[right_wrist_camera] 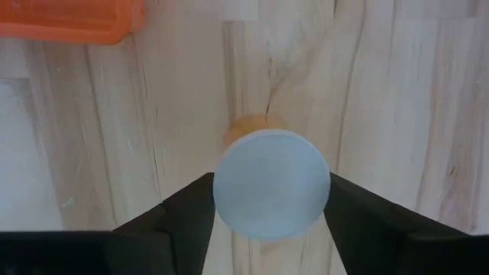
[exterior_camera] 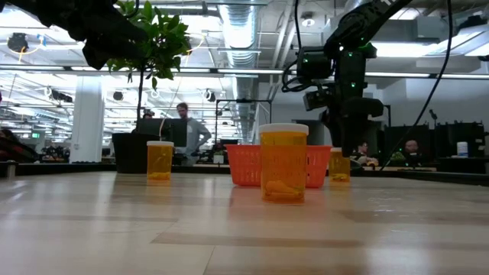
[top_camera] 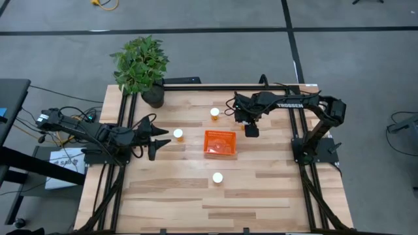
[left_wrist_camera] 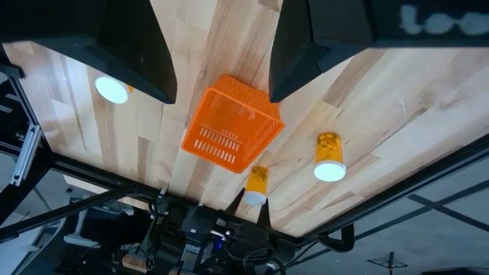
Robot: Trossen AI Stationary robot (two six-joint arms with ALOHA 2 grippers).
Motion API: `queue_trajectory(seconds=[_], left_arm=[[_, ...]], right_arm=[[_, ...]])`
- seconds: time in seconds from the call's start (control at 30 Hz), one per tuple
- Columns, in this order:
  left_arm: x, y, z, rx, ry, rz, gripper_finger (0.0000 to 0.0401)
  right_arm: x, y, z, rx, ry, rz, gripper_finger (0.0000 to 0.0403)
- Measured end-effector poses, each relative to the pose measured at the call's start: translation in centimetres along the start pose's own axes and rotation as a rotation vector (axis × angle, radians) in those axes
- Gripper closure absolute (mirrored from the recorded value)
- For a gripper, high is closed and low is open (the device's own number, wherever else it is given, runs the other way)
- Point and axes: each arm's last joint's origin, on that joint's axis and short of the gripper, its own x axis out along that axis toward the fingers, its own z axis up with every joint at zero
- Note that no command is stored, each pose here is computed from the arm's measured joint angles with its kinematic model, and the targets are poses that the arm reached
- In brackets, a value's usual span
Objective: Pick and place pill bottles into a basket
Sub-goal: Put the orange medicine bottle into the orange basket
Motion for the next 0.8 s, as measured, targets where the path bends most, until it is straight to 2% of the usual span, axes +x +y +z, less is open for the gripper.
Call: queue_trajectory(seconds=[0.17,0.43,0.67,0.8], left_arm=[[0.0,0.0,0.0,0.0,0.0,0.0,0.0202],[0.0,-0.02,-0.01,0.0,0.003,-0.007,0.0202],[0.0,-0.03,-0.01,0.0,0.004,-0.009,0.0202],[0.0,-0.03,-0.01,0.0,0.004,-0.009,0.0202]], right_arm=[[-0.01,-0.01,0.01,0.0,-0.001,0.0,0.0198],[-0.02,-0.01,0.01,0.0,-0.001,0.002,0.0171],[-0.71,-0.22,0.45,-0.009,-0.013,-0.006,0.02],[-0.78,-0.2,0.4,-0.009,-0.005,-0.003,0.0198]])
